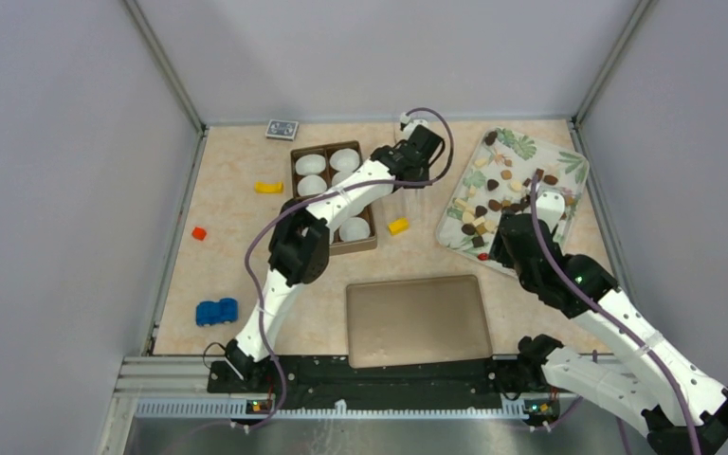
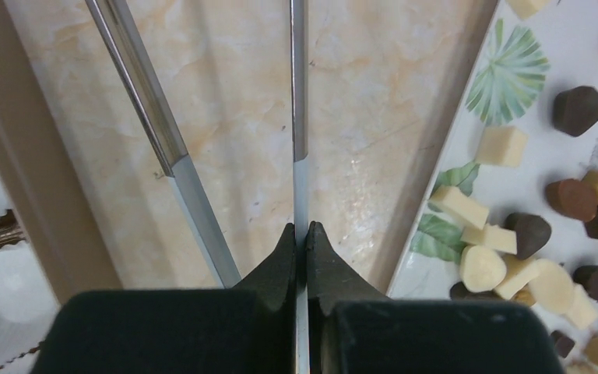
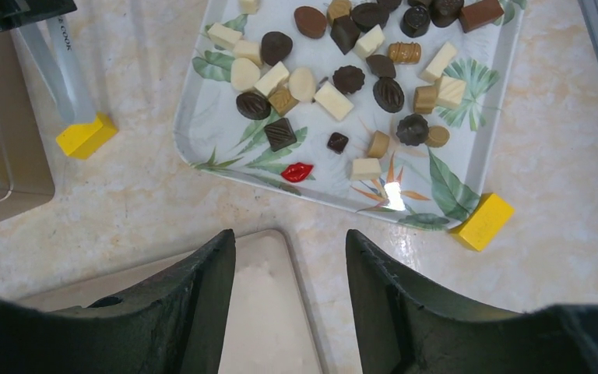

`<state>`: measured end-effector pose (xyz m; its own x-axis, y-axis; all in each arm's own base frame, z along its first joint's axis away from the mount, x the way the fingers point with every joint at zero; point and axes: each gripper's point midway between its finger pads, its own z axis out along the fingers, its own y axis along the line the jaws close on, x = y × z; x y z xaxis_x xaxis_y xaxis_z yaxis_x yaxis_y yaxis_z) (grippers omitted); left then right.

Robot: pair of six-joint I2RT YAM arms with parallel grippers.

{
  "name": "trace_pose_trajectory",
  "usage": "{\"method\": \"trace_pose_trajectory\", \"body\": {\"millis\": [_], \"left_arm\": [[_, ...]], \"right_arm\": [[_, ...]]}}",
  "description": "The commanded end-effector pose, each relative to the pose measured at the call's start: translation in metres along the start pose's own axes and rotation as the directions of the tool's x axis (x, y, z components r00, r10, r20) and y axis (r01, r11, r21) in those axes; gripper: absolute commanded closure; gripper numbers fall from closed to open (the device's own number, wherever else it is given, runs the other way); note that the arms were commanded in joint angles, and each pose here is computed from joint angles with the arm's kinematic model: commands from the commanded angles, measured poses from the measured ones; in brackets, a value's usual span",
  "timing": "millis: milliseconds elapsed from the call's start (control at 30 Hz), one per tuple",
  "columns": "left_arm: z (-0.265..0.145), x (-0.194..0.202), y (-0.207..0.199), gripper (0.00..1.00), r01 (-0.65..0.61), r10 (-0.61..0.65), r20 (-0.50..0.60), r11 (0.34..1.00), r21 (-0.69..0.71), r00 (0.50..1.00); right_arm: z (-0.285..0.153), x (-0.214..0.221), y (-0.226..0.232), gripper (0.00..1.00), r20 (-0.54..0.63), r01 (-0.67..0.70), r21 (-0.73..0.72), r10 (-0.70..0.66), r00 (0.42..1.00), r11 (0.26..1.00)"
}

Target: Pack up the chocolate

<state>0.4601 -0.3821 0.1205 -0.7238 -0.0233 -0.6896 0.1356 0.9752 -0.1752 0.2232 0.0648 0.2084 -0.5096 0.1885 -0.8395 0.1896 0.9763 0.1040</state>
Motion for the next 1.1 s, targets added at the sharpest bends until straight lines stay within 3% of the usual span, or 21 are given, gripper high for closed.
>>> {"method": "trace_pose_trajectory", "body": {"millis": [0, 233, 500, 667, 733, 800, 833, 933, 1067], "left_arm": [[0.000, -0.033, -0.032, 1.00, 0.166, -0.176, 0.105, 0.981, 0.100, 0.979], [0.021, -0.021, -0.036, 1.00, 0.261, -0.274, 0.043, 0.947, 0.185, 0.961], [0.035, 0.034, -0.024, 1.00, 0.361, -0.350, -0.105, 0.926, 0.113, 0.931], [0.036, 0.059, -0.022, 0.99, 0.335, -0.321, -0.147, 0.939, 0.080, 0.936], [0.029, 0.066, -0.024, 0.78, 0.334, -0.315, -0.191, 0.939, 0.079, 0.930], [0.018, 0.068, -0.024, 0.49, 0.324, -0.302, -0.215, 0.943, 0.075, 0.929], [0.012, 0.067, -0.024, 0.42, 0.315, -0.293, -0.215, 0.946, 0.075, 0.932], [-0.008, 0.054, -0.029, 0.34, 0.278, -0.256, -0.182, 0.954, 0.107, 0.949], [-0.041, 0.024, -0.038, 0.33, 0.242, -0.220, -0.130, 0.953, 0.185, 0.967]], "right_arm": [[-0.008, -0.005, -0.003, 0.46, -0.001, -0.040, 0.014, 0.040, 0.999, 0.999], [-0.012, 0.000, -0.005, 0.46, -0.016, -0.066, 0.003, 0.067, 0.998, 0.998], [-0.012, 0.007, -0.010, 0.46, -0.024, -0.072, 0.017, 0.073, 0.997, 0.997], [-0.008, 0.012, -0.006, 0.46, -0.033, -0.093, 0.004, 0.093, 0.995, 0.996], [-0.007, 0.013, -0.003, 0.45, -0.036, -0.095, -0.003, 0.095, 0.995, 0.995], [-0.005, 0.013, 0.000, 0.42, -0.037, -0.097, -0.012, 0.096, 0.995, 0.995], [-0.003, 0.013, 0.002, 0.40, -0.037, -0.097, -0.017, 0.096, 0.995, 0.995], [0.000, 0.009, 0.013, 0.35, -0.031, -0.101, -0.049, 0.099, 0.995, 0.994], [0.008, 0.003, 0.036, 0.33, -0.030, -0.097, -0.120, 0.094, 0.995, 0.988]]}}
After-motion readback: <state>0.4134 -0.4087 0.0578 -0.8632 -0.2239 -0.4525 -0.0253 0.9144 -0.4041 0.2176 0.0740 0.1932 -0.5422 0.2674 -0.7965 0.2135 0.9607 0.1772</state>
